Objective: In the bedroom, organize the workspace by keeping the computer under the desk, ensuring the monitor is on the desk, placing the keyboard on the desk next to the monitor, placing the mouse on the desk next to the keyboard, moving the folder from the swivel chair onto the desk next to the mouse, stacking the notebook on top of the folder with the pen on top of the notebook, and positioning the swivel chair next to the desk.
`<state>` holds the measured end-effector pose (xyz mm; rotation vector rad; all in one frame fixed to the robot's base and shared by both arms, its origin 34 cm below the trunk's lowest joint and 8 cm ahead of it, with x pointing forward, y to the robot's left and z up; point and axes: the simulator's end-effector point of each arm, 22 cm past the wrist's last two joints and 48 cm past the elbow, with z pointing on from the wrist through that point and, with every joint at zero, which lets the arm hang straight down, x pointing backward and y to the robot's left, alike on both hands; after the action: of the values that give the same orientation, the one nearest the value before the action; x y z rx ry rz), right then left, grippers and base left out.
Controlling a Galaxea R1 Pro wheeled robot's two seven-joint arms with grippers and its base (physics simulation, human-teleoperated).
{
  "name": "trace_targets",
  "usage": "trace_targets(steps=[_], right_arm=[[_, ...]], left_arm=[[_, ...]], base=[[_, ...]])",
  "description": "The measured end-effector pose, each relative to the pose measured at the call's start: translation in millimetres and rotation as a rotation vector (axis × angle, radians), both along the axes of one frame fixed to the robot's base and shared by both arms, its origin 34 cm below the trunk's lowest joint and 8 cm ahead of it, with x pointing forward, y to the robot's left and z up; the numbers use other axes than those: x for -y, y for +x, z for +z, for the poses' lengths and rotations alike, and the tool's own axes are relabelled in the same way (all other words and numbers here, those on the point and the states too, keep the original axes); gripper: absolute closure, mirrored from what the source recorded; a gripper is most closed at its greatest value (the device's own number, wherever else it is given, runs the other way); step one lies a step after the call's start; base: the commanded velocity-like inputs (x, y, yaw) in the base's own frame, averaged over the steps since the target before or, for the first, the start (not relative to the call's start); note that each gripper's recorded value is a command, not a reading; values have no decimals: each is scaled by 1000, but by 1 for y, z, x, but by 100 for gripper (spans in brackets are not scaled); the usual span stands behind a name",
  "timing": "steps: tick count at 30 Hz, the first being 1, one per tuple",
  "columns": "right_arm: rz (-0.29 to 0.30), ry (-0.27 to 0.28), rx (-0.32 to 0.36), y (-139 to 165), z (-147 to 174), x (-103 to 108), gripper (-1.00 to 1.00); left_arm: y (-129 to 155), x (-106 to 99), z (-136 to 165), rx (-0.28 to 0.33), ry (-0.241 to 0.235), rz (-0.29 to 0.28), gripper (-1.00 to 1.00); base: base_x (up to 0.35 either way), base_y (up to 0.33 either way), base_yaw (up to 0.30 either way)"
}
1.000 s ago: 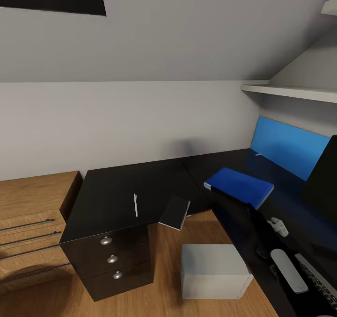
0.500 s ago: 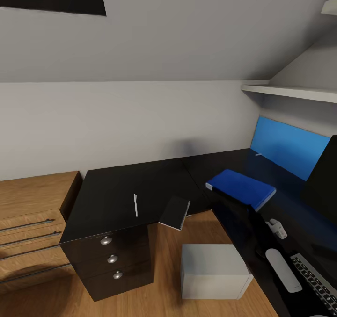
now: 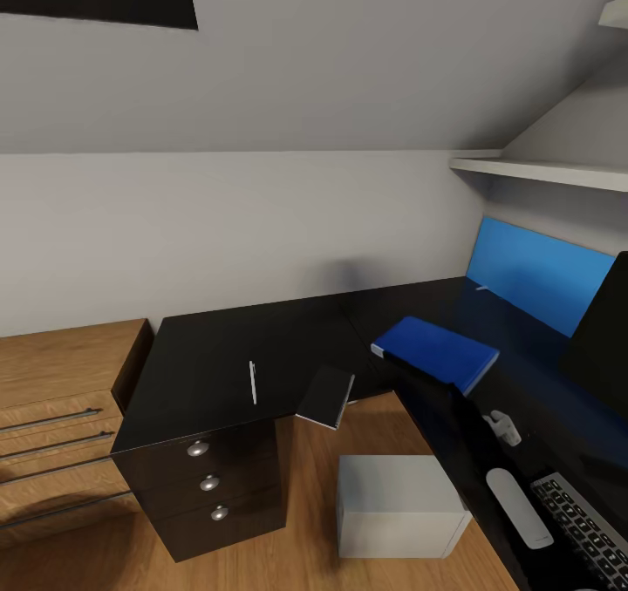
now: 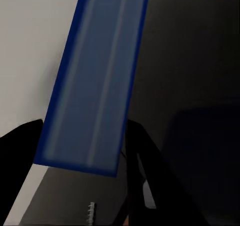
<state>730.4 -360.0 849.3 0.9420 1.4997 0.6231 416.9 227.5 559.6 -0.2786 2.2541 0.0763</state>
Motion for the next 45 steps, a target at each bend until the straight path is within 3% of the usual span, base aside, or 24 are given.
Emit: trace_targets(steps=[10,28,45], right_arm=[[46,68,-34,-5,-26,-35,100],[78,69,6,-6,-21,-40,100],[76,73,4,-6,-22,-43,100]], left_arm=[[0,0,0,0,0,0,-100],[2,0,2,7,-1,0,-100],[2,1,2,8,-1,-1,-100]], base=[[0,0,0],[0,0,-182],[-38,59,-19]])
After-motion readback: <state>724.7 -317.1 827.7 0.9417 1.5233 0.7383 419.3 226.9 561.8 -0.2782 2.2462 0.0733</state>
